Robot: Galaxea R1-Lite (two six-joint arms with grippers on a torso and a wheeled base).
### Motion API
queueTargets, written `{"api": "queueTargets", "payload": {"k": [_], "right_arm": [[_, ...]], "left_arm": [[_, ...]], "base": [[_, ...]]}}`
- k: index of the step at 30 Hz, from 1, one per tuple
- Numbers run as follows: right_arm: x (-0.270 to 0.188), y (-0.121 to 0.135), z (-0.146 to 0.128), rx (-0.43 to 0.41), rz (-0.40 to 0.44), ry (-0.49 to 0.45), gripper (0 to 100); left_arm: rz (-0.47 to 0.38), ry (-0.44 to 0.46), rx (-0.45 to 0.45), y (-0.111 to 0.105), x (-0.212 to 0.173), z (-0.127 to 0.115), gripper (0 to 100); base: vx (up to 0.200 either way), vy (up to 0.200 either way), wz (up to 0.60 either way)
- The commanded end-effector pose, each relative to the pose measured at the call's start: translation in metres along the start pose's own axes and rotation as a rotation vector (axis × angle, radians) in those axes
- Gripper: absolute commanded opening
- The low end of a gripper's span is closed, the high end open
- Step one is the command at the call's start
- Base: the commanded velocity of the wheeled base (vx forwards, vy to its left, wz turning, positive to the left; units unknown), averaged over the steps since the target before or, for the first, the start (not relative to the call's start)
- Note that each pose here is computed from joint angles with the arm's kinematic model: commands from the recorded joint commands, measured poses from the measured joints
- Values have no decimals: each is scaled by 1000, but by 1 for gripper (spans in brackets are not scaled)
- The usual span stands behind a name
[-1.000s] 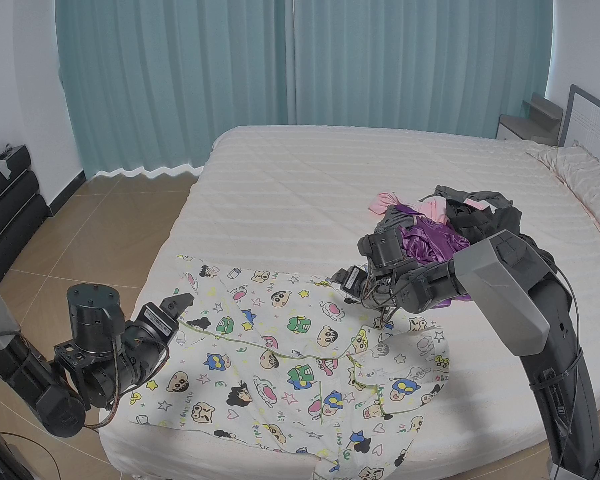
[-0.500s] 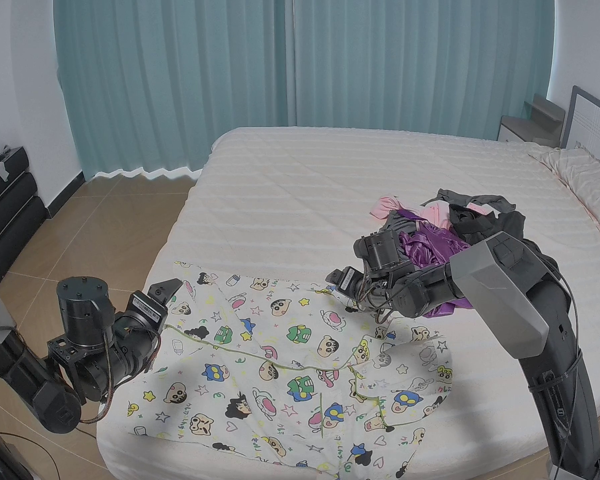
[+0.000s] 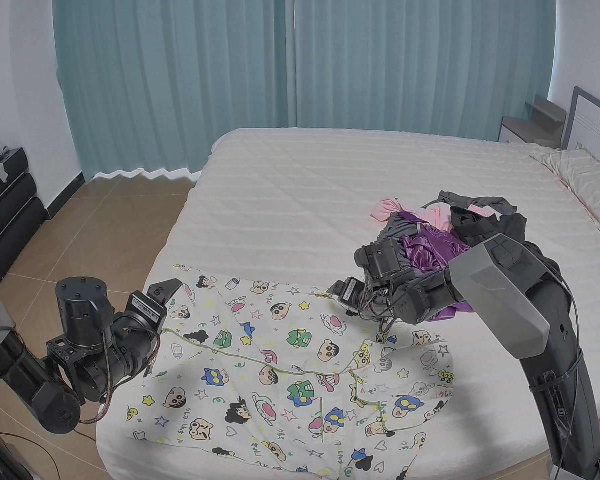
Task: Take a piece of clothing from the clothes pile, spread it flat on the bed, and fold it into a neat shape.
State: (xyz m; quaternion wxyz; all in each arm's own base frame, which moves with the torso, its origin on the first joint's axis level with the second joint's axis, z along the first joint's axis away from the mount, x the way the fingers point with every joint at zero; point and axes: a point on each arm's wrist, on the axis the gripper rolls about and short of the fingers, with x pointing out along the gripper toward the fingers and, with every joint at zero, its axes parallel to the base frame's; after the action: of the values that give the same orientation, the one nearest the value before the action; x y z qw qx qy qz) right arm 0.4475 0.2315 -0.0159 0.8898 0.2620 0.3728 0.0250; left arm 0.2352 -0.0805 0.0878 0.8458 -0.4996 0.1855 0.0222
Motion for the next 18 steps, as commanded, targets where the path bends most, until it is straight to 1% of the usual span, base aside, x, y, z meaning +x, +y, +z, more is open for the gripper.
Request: {"api": "queueTargets", "payload": {"k": [1,4,8,11,12,14,16,17,18], "right_arm": [[-9,-3,-3,-8,-15,16,100],[-12,-4,-4,-9,-21,22,100],[-3,-9,-11,-10,-28,26,100],[5,-8,-11,-11,-4,3,100],[10,-5,-10,-11,19,-20,100],[15,-2,-10,-12,29,-33,100],[25,6,-6,-7,32,-91,100],[26,7,-5,-6,35,-102,100],[29,16,4,14,54,-165,100]], "left_arm": [[-1,4,2,0,1,-1,100],[1,5,3,0,1,-2,100],[1,8,4,0,1,-3,100],[2,9,4,0,1,-3,100],[1,8,4,0,1,-2,100],[2,9,4,0,2,-3,100],[1,7,2,0,2,-3,100],[3,4,2,0,2,-2,100],[3,0,0,0,2,-1,100]], "base": [[0,0,0],[0,0,0],[0,0,0],[0,0,0],[0,0,0],[0,0,0],[0,0,0],[0,0,0],[0,0,0]]}}
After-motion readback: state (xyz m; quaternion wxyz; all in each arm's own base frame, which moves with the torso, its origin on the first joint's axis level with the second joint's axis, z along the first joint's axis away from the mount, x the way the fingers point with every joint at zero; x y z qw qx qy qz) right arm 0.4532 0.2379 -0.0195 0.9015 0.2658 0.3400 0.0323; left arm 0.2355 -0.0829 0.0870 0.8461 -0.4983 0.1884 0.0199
